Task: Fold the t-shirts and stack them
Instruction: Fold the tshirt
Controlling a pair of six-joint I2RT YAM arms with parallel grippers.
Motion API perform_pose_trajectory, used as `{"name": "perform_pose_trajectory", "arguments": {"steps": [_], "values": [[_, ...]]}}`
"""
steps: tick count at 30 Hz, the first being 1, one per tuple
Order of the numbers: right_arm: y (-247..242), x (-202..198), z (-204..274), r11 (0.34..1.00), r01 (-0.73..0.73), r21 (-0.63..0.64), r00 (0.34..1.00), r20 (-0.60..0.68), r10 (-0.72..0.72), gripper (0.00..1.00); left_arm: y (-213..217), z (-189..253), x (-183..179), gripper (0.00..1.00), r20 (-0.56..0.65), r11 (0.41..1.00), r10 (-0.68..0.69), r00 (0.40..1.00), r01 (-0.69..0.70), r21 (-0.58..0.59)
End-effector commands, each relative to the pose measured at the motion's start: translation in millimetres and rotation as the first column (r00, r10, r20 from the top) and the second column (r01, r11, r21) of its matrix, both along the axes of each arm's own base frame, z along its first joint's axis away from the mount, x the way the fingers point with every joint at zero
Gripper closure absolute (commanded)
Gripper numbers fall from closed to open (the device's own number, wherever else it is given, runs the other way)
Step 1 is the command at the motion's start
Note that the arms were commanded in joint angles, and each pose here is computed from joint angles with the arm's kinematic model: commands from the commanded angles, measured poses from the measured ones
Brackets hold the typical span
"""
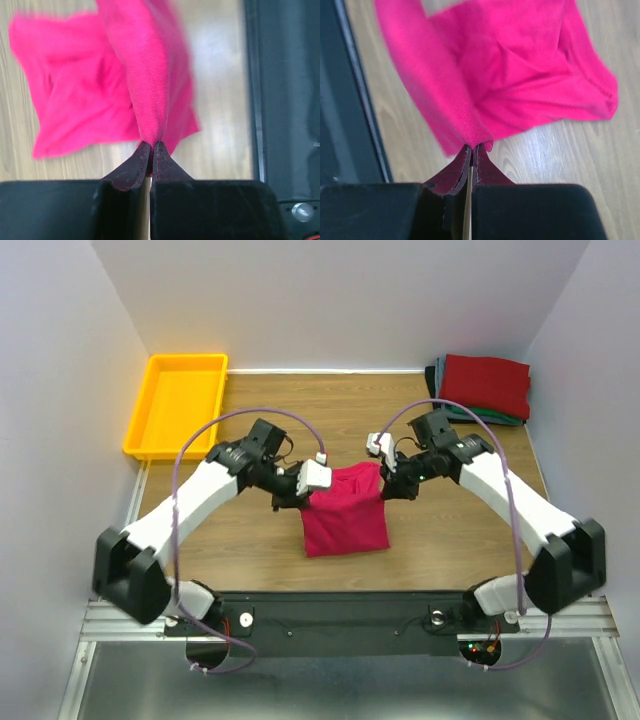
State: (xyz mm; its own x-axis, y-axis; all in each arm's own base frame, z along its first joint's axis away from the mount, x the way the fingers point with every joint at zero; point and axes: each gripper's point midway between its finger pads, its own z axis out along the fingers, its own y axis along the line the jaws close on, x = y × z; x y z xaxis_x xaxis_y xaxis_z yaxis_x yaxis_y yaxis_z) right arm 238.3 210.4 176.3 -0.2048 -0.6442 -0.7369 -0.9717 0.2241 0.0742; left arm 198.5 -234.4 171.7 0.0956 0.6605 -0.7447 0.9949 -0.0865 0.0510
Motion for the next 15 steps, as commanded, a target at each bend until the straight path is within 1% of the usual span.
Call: {"name": "perform_pose_trajectory", "arguments": {"steps": [1, 2, 3, 4, 5, 6, 8, 9, 11, 12, 15], "values": [[-2, 54, -14, 1.0, 0.02, 0.014, 0.999, 0.049, -0.02, 0.99, 2, -11, 61, 1.0, 0.009, 0.995, 0.103, 0.995, -0.103, 0.005], [1, 61, -19, 1.0, 0.016, 0.009, 0.999, 0.045, -0.016, 0.99, 4, -19, 67, 1.0, -0.024, 0.991, 0.129, 0.991, -0.128, 0.024], [-1, 73, -26, 1.0, 0.023, 0.021, 0.999, 0.031, -0.024, 0.99, 2, -37, 82, 1.0, -0.057, 0.988, 0.154, 0.986, -0.151, 0.042], [1, 84, -40, 1.0, 0.029, 0.01, 1.0, -0.003, -0.029, 0.99, 2, -40, 97, 1.0, -0.056, 0.983, 0.183, 0.981, -0.181, 0.043], [1, 90, -50, 0.999, 0.033, 0.002, 0.999, -0.024, -0.033, 0.99, 3, -48, 103, 1.0, -0.081, 0.978, 0.204, 0.976, -0.2, 0.059], [1, 99, -65, 0.999, 0.04, -0.007, 0.998, -0.058, -0.04, 0.99, 2, -69, 112, 1.0, -0.122, 0.971, 0.231, 0.965, -0.221, 0.091], [2, 101, -80, 0.999, 0.048, -0.006, 0.993, -0.107, -0.049, 0.99, -4, -74, 132, 0.99, -0.125, 0.964, 0.26, 0.957, -0.251, 0.086], [2, 101, -87, 0.999, 0.052, -0.009, 0.991, -0.123, -0.053, 0.99, -5, -90, 136, 0.99, -0.156, 0.96, 0.272, 0.95, -0.257, 0.112], [2, 96, -105, 0.998, 0.054, -0.02, 0.982, -0.178, -0.056, 0.99, -9, -97, 146, 0.97, -0.174, 0.951, 0.303, 0.937, -0.285, 0.122], [1, 94, -111, 0.998, 0.062, -0.026, 0.978, -0.197, -0.066, 1.0, -8, -109, 148, 0.97, -0.191, 0.946, 0.313, 0.93, -0.288, 0.147], [-2, 79, -123, 0.997, 0.069, -0.035, 0.965, -0.249, -0.076, 0.99, -5, -116, 141, 0.97, -0.205, 0.946, 0.31, 0.928, -0.279, 0.165]]}}
